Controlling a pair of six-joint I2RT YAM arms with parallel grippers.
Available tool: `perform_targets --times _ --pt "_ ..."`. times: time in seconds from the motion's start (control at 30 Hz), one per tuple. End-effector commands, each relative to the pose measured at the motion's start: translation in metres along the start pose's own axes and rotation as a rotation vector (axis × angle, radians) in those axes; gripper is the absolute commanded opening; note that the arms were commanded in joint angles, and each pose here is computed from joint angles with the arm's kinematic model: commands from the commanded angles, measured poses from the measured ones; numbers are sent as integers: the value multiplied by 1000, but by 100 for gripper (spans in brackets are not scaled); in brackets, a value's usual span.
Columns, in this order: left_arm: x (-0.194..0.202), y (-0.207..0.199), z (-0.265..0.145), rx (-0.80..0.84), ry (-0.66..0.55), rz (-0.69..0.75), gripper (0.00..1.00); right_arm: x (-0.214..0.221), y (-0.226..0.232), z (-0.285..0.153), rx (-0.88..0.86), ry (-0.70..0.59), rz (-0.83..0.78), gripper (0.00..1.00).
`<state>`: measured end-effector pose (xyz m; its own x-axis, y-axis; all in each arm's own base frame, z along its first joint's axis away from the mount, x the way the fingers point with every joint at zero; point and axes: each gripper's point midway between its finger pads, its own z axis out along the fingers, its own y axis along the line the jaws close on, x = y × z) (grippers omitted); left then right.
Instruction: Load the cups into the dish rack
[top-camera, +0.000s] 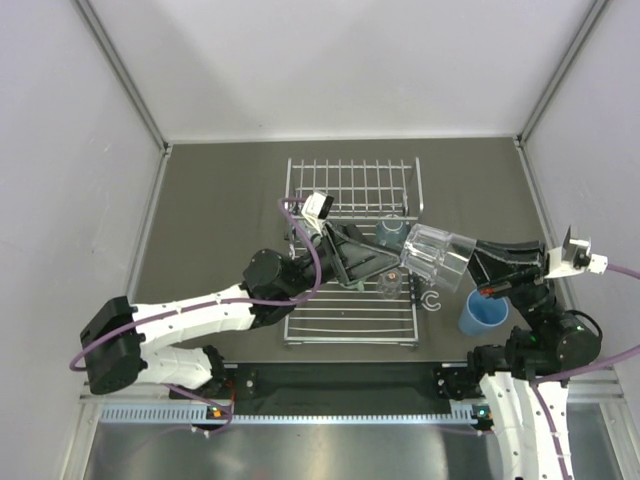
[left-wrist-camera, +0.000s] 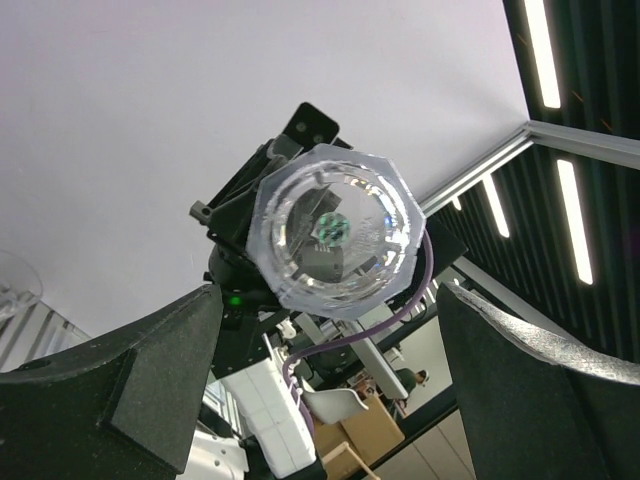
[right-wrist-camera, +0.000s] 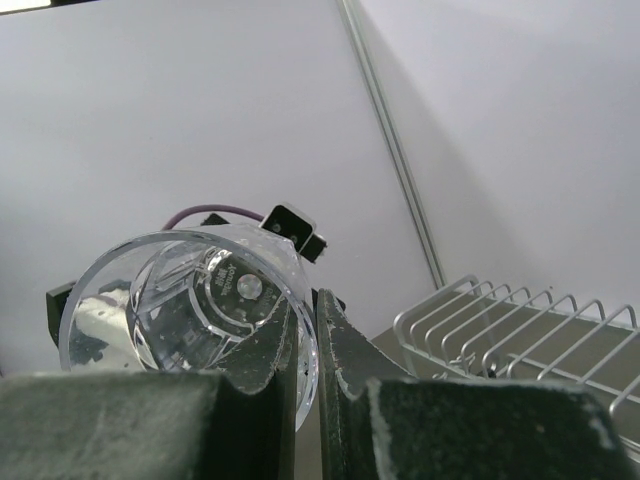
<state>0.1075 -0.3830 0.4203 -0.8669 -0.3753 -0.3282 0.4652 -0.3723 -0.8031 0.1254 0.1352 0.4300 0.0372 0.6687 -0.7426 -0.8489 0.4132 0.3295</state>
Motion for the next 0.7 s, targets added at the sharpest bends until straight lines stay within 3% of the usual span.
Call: perform_targets --times 0.0,0.67 --pt "-14 -54 11 176 -62 73 93 -11 5 0 -4 -51 -41 0" --pt "-16 -44 31 147 -107 62 93 5 -10 -1 30 26 -65 0"
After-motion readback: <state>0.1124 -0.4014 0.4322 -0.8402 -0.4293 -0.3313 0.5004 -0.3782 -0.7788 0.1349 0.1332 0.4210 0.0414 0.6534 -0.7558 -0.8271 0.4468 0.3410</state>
